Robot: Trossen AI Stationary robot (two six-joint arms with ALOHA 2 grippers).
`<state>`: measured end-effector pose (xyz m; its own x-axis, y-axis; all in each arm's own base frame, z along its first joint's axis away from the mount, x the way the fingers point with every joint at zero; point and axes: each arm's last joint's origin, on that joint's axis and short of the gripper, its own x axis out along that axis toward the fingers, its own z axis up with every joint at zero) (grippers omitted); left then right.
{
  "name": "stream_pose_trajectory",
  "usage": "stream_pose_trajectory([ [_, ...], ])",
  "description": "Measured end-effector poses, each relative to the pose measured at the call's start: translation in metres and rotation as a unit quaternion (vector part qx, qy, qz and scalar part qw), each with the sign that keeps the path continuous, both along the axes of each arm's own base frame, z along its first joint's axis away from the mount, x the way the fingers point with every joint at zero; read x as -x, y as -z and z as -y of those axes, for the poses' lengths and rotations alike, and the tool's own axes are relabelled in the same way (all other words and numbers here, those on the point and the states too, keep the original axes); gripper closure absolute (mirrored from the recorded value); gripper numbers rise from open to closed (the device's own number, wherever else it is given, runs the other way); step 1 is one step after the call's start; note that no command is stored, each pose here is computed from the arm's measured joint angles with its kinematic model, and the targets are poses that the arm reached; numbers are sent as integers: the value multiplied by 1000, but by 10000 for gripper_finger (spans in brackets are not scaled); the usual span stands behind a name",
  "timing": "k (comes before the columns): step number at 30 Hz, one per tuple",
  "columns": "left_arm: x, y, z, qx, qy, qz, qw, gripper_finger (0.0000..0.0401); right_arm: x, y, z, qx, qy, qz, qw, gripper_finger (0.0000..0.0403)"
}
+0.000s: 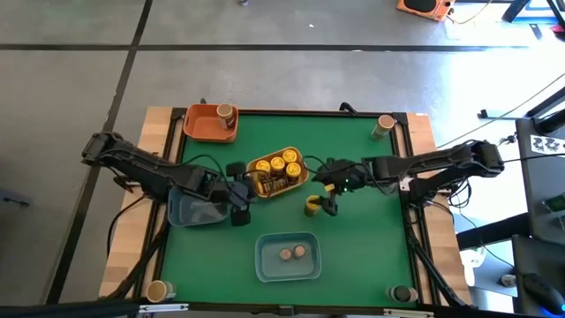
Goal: Sort spices by type
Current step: Adjust the yellow seasoning bottle into the yellow bin
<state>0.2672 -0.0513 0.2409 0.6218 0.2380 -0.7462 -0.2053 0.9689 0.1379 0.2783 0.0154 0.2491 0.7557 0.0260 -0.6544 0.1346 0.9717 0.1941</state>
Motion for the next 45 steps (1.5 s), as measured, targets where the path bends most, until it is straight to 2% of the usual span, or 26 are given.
stream_pose_trajectory([
  [5,-18,12,-21,4,-32,4,999,396,7,-2,26,71,36,-16,997,28],
  [10,-29,17,-43,36,-60,-43,997,396,11,3,58,133,58,-52,988,53],
  [15,-40,25,-53,57,-79,-103,990,396,10,7,82,164,67,-63,982,91],
  [19,-43,45,-55,66,-82,-157,982,396,8,17,93,170,71,-87,979,129],
  [27,-44,49,-59,69,-71,-173,980,396,-1,32,97,175,59,-103,977,183],
  [35,-41,50,-73,90,-59,-188,976,396,-6,36,98,175,61,-101,978,189],
  [42,-27,52,-84,93,-69,-255,960,396,-13,48,99,162,52,-106,980,189],
  [45,-25,53,-84,89,-61,-265,958,396,-15,51,99,163,50,-108,979,189],
])
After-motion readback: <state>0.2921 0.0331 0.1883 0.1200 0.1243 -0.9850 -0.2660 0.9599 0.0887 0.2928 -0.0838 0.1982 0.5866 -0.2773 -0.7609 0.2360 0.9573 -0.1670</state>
